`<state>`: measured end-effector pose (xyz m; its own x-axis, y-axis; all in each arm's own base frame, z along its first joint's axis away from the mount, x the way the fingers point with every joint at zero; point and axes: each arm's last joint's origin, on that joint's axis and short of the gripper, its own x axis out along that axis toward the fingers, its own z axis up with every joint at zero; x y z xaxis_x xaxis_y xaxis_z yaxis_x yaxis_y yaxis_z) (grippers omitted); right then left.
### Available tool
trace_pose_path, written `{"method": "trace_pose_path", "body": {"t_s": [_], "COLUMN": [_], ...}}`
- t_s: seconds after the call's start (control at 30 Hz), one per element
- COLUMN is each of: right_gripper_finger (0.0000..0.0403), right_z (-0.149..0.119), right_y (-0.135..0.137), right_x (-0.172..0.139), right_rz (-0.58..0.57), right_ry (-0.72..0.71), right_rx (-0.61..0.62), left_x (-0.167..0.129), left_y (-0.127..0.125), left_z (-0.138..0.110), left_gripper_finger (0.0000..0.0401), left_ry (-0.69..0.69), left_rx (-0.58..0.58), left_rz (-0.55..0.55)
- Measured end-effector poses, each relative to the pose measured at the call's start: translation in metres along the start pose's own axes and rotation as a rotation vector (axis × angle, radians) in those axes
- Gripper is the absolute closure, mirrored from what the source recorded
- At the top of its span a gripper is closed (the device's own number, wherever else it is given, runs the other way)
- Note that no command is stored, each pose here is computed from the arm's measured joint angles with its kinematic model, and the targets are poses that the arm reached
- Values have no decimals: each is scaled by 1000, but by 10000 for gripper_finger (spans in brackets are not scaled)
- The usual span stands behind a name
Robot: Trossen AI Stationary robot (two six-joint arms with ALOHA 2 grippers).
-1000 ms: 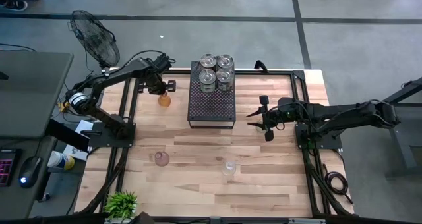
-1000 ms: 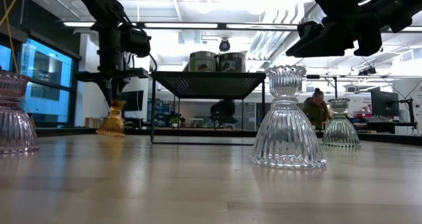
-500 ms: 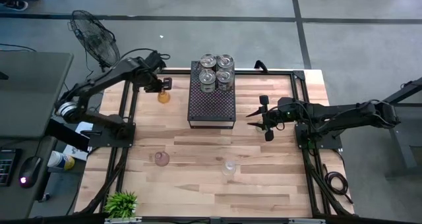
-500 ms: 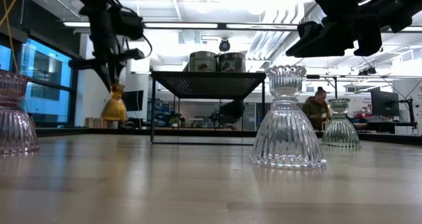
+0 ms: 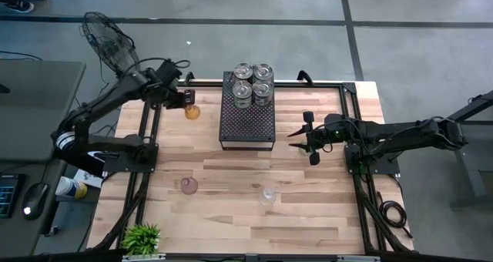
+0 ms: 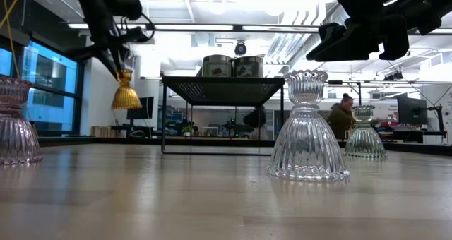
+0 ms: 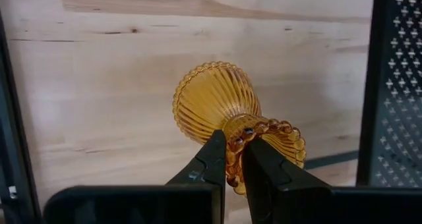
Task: Pick & Place candle stick holders
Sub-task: Put the brown candle holder on the black shelf
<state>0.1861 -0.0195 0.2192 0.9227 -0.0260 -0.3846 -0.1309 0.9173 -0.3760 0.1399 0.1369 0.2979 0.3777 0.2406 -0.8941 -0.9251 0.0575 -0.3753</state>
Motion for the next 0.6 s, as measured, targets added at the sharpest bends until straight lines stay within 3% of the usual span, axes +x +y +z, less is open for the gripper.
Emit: {"method": "trace_pose_path", "body": {"t_s": [0.27,0.6], "right_gripper_finger": [274,274], "right_z": [0,1], "right_y": [0,0], "right_x": [0,0], "right_rz": [0,-3], "right_ry": [0,-6], "right_rx": [0,-1], "left_x": [-29,-62], "left_y": [2,-16], "left_z": [-4,-5], "left_gripper_finger": [380,380], "left_ry": [-35,-81], "left_rx": [2,33], "left_rz": [-3,-73]}}
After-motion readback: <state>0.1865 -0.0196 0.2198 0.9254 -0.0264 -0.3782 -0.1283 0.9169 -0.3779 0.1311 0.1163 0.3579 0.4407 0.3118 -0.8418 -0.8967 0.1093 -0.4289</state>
